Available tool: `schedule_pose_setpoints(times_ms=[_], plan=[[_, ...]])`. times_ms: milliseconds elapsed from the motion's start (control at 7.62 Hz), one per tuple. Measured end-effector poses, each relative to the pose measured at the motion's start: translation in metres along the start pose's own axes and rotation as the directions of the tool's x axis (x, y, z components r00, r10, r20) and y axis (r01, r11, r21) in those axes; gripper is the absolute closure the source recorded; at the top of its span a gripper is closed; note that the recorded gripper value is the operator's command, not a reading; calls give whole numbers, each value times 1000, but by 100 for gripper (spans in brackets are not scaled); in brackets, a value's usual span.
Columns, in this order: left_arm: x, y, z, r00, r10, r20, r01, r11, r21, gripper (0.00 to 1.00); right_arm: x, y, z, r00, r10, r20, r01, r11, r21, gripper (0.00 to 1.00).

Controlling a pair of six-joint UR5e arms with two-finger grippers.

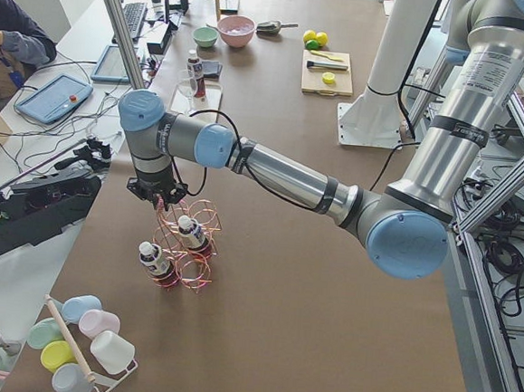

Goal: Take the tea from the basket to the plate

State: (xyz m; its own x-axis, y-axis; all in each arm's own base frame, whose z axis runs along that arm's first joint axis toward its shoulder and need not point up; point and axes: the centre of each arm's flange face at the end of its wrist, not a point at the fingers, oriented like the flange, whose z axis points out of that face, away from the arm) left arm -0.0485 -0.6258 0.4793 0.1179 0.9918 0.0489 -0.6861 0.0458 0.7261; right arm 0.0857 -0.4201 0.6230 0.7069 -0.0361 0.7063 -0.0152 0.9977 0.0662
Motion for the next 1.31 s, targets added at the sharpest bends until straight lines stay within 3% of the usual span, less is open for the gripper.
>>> schedule_pose_setpoints(times_ms=[131, 262, 1049, 1311], plan=[[0, -1, -1, 1000, 1, 2, -1, 1000, 0, 17, 0, 0, 0, 1000, 0, 0, 0, 1000, 0, 0], [0, -1, -2, 1000, 0, 3, 0, 1000, 0, 1, 0, 0, 0, 1000, 0, 0, 0, 1000, 0, 0], [3, 1, -6, 999, -43, -9, 43, 999, -4, 1, 1, 0, -1, 1000, 2, 0, -2, 1000, 2, 0], [19, 16, -22, 976, -215, -34, 215, 977, -15, 1, 0, 0, -1, 1000, 1, 0, -1, 1000, 3, 0]])
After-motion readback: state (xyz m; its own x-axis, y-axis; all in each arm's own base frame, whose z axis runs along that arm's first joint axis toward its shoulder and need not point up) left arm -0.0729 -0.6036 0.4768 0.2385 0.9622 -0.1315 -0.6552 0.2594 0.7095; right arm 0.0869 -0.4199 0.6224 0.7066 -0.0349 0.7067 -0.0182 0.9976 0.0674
